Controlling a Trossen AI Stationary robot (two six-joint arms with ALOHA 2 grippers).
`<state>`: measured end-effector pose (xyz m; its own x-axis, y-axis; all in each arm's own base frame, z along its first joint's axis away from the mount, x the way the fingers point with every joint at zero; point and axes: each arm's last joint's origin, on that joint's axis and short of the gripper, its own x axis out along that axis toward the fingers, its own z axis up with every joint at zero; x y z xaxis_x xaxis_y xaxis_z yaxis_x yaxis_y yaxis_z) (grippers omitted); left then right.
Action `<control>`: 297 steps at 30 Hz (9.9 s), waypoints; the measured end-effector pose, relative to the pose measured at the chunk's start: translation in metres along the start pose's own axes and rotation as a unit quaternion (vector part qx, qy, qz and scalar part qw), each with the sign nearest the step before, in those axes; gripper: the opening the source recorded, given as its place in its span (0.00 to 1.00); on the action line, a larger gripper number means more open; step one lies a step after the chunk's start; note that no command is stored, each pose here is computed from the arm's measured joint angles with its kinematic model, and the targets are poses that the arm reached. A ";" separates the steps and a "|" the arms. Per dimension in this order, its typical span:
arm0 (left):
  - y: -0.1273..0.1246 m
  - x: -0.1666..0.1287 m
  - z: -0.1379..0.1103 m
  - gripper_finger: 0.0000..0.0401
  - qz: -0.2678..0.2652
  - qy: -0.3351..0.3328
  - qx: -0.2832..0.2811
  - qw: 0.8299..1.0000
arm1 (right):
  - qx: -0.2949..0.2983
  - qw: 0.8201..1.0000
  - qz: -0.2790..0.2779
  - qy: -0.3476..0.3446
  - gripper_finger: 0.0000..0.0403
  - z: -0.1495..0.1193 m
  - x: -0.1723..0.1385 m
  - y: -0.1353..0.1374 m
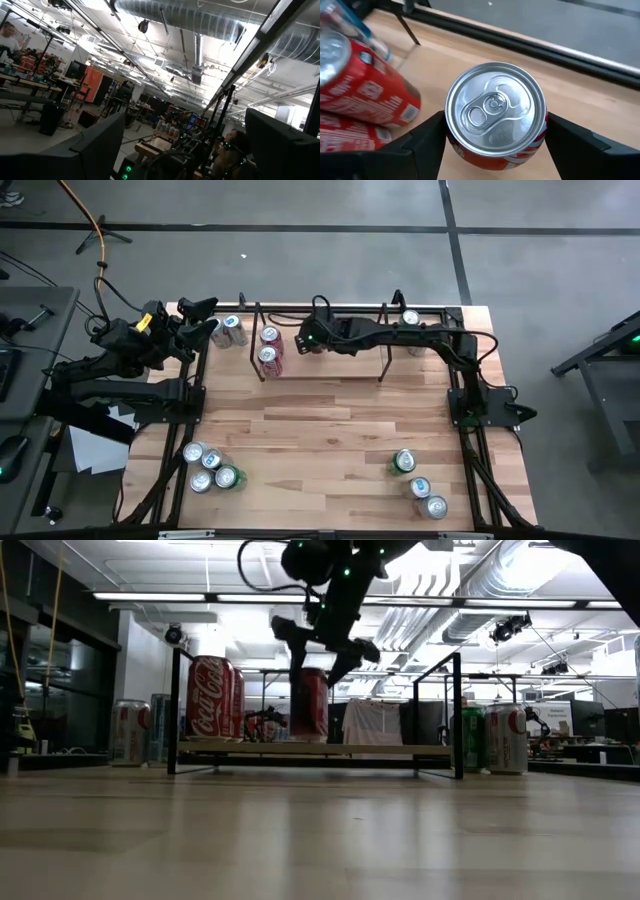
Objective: Place canned beverage on shelf
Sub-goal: Put the red soda can on the shelf aligned with the other red soda cans
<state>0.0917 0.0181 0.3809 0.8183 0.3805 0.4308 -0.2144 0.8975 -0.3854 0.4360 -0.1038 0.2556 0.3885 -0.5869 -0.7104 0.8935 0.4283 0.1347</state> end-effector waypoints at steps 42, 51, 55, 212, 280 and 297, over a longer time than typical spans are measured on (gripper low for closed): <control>-0.001 0.000 0.000 0.82 -0.012 0.004 -0.004 1.000 | 0.001 0.997 0.063 0.049 0.98 -0.007 0.007 0.010; -0.001 0.000 0.000 0.82 -0.012 0.004 -0.004 1.000 | -0.021 0.996 0.089 0.017 0.97 0.018 -0.022 0.000; -0.001 0.000 0.000 0.82 -0.012 0.004 -0.004 1.000 | -0.024 0.995 0.099 -0.005 0.97 0.032 -0.037 -0.007; 0.002 0.000 -0.010 0.82 0.005 0.052 0.006 0.999 | -0.116 0.985 0.112 -0.061 0.92 0.067 -0.037 -0.030; 0.027 -0.012 -0.088 0.00 -0.041 0.061 -0.046 0.996 | -0.112 0.967 0.225 -0.032 0.00 -0.043 -0.004 -0.048; 0.027 -0.012 -0.088 0.00 -0.040 0.062 -0.059 0.996 | -0.086 0.965 0.234 -0.084 0.00 -0.031 -0.005 -0.046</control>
<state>0.1233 0.0181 0.2940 0.8914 0.2717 0.3627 -0.0877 0.8886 -0.4502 0.3862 -0.0990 0.2316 0.7842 -0.3985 -0.4756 0.5664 0.7728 0.2864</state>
